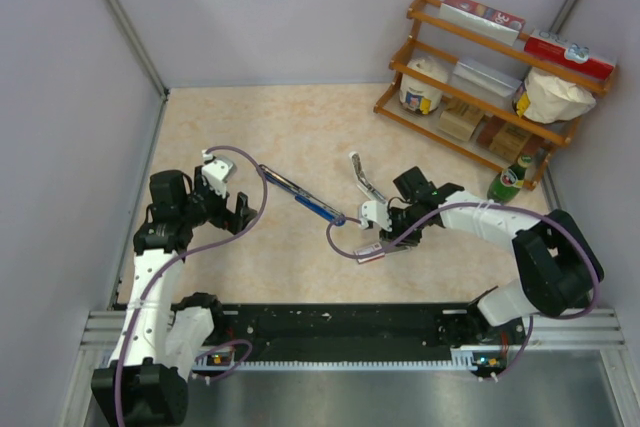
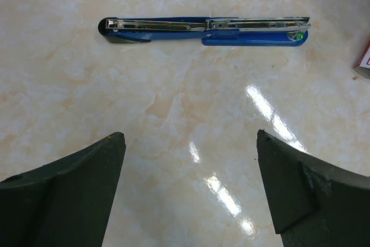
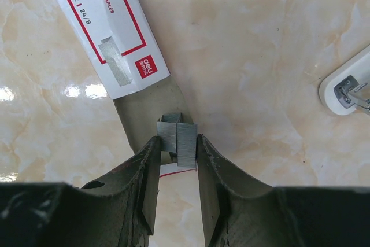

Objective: Load the staples into the stapler
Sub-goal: Pick up several staples from the staple box, then place several staples at the center of the board.

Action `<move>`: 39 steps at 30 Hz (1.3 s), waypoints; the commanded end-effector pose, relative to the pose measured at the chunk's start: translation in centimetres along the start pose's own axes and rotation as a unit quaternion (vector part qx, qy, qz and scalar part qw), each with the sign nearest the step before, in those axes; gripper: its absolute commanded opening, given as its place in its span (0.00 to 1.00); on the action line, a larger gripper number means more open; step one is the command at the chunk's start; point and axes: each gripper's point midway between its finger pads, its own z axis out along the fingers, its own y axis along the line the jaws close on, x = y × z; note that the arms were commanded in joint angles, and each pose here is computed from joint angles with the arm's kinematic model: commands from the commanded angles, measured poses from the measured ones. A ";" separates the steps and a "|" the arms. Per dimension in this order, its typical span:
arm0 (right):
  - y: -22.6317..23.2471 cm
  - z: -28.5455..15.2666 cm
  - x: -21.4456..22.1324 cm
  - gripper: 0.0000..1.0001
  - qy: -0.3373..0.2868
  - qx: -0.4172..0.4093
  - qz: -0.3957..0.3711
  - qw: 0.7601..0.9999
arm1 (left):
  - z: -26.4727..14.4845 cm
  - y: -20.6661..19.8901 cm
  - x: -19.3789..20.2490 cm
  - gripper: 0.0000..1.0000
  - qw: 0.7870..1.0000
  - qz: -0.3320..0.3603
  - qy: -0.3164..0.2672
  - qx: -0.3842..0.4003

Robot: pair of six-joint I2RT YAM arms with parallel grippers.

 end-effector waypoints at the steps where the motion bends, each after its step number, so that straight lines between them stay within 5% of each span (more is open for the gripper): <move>1: -0.9 -0.6 -1.1 0.30 -0.022 0.017 -0.004 1.000 | 0.2 0.1 -0.5 0.99 1.000 0.006 -0.012 0.004; 27: -2.6 -2.7 -1.0 0.30 -0.046 0.052 0.029 0.997 | 0.1 0.2 -0.4 0.99 1.000 0.004 -0.011 0.003; 39: -6.0 -3.1 3.3 0.30 0.000 0.107 0.106 0.989 | 0.1 0.1 -0.5 0.99 1.000 0.004 -0.012 0.005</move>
